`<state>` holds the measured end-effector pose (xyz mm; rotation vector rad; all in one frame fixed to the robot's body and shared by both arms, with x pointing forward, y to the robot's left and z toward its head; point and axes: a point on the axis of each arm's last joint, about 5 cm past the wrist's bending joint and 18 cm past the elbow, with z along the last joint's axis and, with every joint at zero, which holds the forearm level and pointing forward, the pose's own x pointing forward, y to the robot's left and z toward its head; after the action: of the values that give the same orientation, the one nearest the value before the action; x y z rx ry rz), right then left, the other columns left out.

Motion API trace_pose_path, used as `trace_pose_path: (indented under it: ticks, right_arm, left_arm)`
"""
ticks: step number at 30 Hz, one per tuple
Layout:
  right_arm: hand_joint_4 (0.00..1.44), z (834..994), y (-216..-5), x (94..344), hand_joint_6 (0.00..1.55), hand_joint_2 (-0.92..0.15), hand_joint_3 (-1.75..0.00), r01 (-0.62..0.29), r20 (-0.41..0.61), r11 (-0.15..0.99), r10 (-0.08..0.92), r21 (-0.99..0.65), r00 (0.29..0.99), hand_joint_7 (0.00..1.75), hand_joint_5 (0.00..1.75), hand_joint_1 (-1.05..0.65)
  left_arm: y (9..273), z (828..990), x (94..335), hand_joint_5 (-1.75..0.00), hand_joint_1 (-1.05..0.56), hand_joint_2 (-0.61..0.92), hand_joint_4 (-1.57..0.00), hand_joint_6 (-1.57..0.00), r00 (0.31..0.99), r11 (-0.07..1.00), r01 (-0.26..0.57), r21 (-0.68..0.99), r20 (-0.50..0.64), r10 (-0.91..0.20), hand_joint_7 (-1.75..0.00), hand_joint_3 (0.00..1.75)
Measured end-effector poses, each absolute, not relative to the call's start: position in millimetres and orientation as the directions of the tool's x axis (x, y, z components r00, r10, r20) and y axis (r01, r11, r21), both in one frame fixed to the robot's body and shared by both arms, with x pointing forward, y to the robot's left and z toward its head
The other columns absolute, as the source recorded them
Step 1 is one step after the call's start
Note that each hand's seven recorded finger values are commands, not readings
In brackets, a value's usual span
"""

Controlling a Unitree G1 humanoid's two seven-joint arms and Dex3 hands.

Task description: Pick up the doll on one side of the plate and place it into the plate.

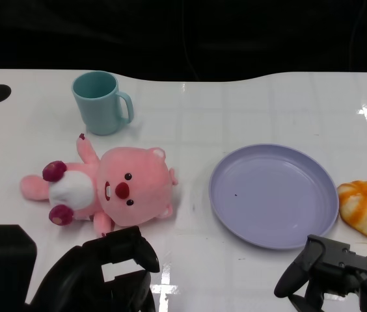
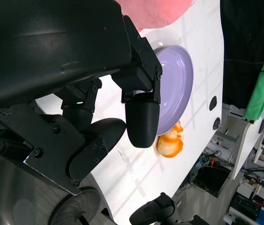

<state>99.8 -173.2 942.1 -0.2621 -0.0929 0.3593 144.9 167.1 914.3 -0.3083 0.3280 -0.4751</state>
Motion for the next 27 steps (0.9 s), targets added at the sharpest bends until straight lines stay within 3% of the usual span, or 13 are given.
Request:
trace_pose_path:
  ticks: [11, 19, 23, 27]
  right_arm:
    - [0.65, 942.2, -173.3, 99.7, 0.57, -0.76, -0.69, -0.335, 0.043, 0.902, 0.36, -0.273, 0.932, 1.33, 1.63, -0.27]
    - [0.64, 942.7, -172.9, 100.6, 0.57, -0.75, -0.71, -0.337, 0.047, 0.9, 0.362, -0.276, 0.931, 1.34, 1.63, -0.27]
    - [0.64, 943.0, -172.4, 101.3, 0.57, -0.74, -0.72, -0.338, 0.048, 0.899, 0.365, -0.28, 0.93, 1.34, 1.63, -0.27]
    - [0.64, 943.0, -172.0, 101.5, 0.57, -0.73, -0.73, -0.338, 0.047, 0.897, 0.365, -0.285, 0.93, 1.34, 1.63, -0.26]
  left_arm:
    - [167.3, 914.4, 144.9, -1.75, -0.17, 0.39, -0.75, -0.71, 0.84, 0.846, 0.393, -0.361, -0.234, -0.49, -1.47, 1.35]
    - [168.9, 915.8, 145.6, -1.57, -0.27, 0.32, -0.65, -0.66, 0.858, 0.863, 0.388, -0.323, -0.215, -0.466, -1.21, 1.37]
    - [171.1, 920.0, 147.1, -1.43, -0.31, 0.49, -0.6, -0.63, 0.888, 0.882, 0.392, -0.263, -0.141, -0.437, -0.99, 1.09]
    - [174.1, 923.1, 148.4, -1.23, -0.31, 0.69, -0.5, -0.56, 0.901, 0.892, 0.392, -0.227, -0.103, -0.422, -0.73, 0.7]
